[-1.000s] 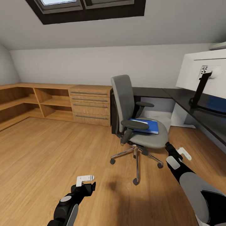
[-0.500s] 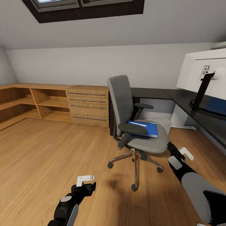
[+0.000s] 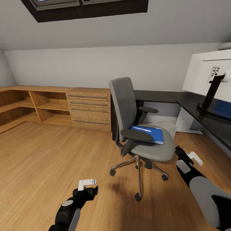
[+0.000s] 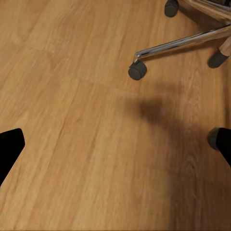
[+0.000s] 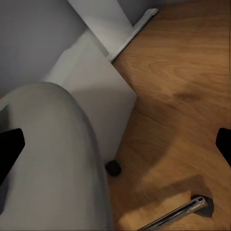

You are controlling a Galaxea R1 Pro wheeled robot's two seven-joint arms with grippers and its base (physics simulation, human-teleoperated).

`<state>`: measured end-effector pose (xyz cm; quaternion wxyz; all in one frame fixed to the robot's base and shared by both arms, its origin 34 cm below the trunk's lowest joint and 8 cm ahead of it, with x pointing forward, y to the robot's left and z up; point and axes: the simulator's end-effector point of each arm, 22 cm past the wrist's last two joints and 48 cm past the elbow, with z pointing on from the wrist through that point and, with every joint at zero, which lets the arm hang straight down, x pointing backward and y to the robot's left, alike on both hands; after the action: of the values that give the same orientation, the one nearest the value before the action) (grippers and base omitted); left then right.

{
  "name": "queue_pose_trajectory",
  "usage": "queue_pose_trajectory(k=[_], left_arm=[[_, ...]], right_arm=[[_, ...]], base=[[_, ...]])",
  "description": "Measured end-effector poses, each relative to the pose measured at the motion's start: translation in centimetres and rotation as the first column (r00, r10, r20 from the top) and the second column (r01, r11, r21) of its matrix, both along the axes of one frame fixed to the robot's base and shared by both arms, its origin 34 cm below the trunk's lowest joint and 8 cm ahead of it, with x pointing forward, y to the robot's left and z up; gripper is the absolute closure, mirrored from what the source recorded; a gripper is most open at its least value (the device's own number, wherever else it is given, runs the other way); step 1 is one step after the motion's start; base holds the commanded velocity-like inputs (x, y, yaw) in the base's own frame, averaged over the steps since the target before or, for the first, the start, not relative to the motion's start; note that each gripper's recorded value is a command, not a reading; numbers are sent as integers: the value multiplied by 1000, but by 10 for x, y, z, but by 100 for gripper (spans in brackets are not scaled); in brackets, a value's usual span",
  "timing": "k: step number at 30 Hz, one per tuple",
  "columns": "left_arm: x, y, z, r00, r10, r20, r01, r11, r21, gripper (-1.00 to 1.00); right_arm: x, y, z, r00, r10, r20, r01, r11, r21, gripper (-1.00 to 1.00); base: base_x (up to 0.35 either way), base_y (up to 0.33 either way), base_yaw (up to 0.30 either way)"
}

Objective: In the bedroom, organize the workspace by keeping the computer under the desk, ensuring the monitor is on the desk, placing the keyboard on the desk next to the monitor, placing the mouse on the desk next to the keyboard, moving the folder from the swivel chair onto the desk next to the mouse, stacking the notebook on top of the folder with the pen on top of the notebook, and positioning the swivel chair next to the desk.

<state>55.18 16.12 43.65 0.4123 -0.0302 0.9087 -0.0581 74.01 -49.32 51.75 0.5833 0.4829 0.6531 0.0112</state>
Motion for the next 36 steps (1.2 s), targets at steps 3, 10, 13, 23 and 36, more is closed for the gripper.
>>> queue_pose_trajectory(k=[3, 10, 13, 23, 36], left_arm=[[0, 0, 0, 1000, 1, 0, -1, 1000, 0, -100], [0, 0, 0, 1000, 0, 0, 0, 1000, 0, -100], [0, 0, 0, 1000, 0, 0, 0, 1000, 0, -100], [0, 0, 0, 1000, 1, 0, -1, 1000, -1, -100], [0, 0, 0, 1000, 1, 0, -1, 1000, -1, -100]], right_arm=[[-1, 1, -6, 1000, -2, -7, 2, 999, 38, -100], [-3, 1, -15, 1000, -3, -20, 5, 994, 106, -100], [-6, -6, -16, 1000, -22, -16, 24, 991, 133, -100], [-10, -10, -23, 999, -50, -8, 51, 976, 211, -100], [-11, -6, -32, 999, -24, -29, 31, 958, 285, -100]], base=[[109, 0, 0], [215, 0, 0], [88, 0, 0], [143, 0, 0], [153, 0, 0]])
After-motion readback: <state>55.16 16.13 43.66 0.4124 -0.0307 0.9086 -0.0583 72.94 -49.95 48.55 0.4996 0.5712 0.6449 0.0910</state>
